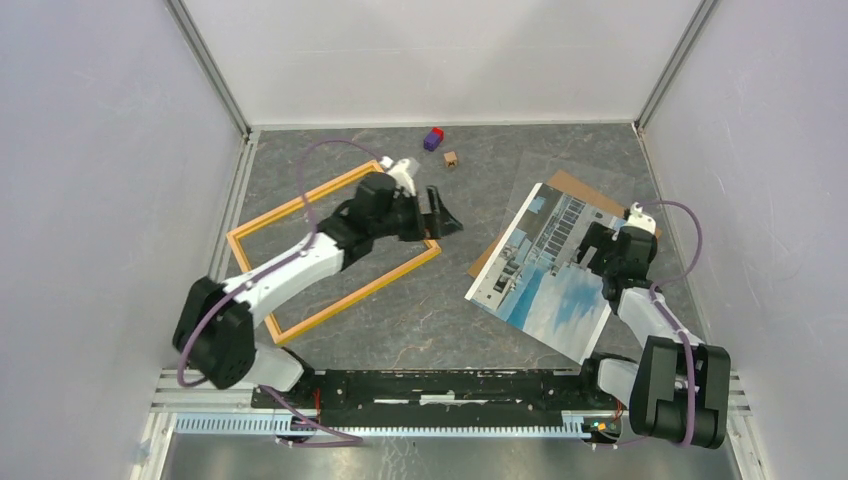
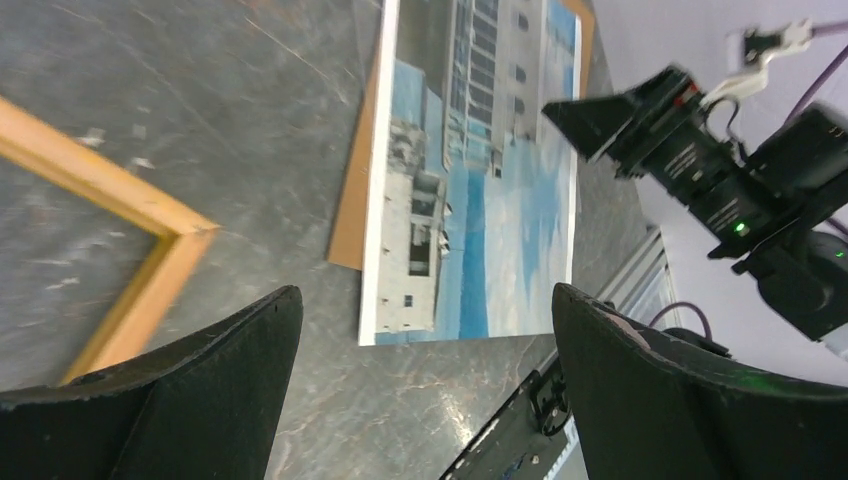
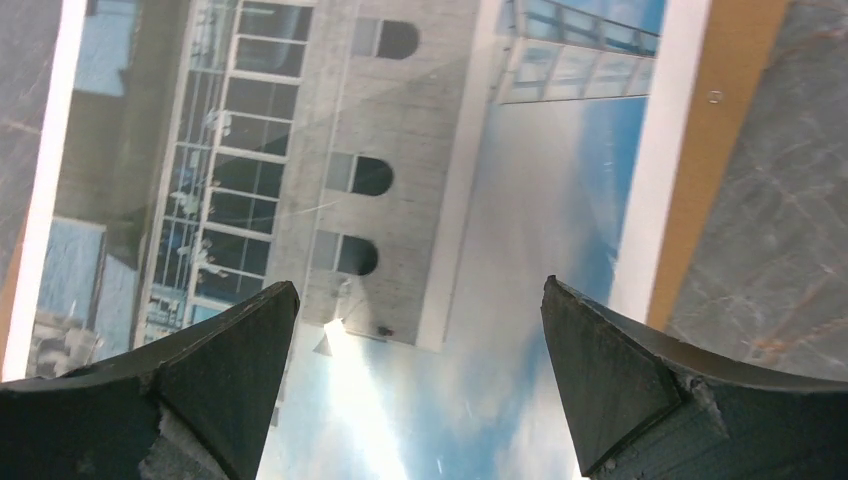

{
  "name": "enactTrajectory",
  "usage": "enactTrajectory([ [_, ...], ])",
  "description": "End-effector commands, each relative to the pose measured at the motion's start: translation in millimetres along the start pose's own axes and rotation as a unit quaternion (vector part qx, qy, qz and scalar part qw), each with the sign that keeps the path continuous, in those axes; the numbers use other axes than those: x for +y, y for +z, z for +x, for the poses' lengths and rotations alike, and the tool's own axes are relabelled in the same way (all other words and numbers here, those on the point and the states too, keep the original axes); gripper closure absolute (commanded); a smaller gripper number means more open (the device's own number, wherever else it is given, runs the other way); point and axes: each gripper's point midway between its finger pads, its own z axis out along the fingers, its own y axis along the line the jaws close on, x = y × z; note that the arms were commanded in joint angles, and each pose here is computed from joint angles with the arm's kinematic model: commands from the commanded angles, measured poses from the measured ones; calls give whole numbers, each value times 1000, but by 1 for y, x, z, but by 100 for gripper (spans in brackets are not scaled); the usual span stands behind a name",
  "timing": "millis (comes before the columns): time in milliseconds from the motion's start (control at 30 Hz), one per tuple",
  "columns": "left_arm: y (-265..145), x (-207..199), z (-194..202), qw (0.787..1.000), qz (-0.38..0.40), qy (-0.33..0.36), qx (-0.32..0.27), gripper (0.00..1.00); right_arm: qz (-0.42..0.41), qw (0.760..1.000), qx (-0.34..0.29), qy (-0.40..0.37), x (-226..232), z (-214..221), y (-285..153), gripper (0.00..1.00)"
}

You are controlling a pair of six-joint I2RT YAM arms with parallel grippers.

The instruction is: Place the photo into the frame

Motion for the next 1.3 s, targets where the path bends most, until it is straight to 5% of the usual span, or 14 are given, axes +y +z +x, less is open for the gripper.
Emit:
enactTrajectory([
  [0,42,-44,-7,999,22,-15,-27,0,25,999,-37,24,-14,-29,-1,2],
  [367,143,-90,42,995,67,25,74,0,67,995,-40,66,-67,-39,2,2],
  [533,171,-89,63,991,70,-17,111,0,65,992,-36,98,-81,-25,-1,2],
  [1267,205,-26,118,979,-40,-87,179,0,21,988,46,144,-58,54,-15,2],
])
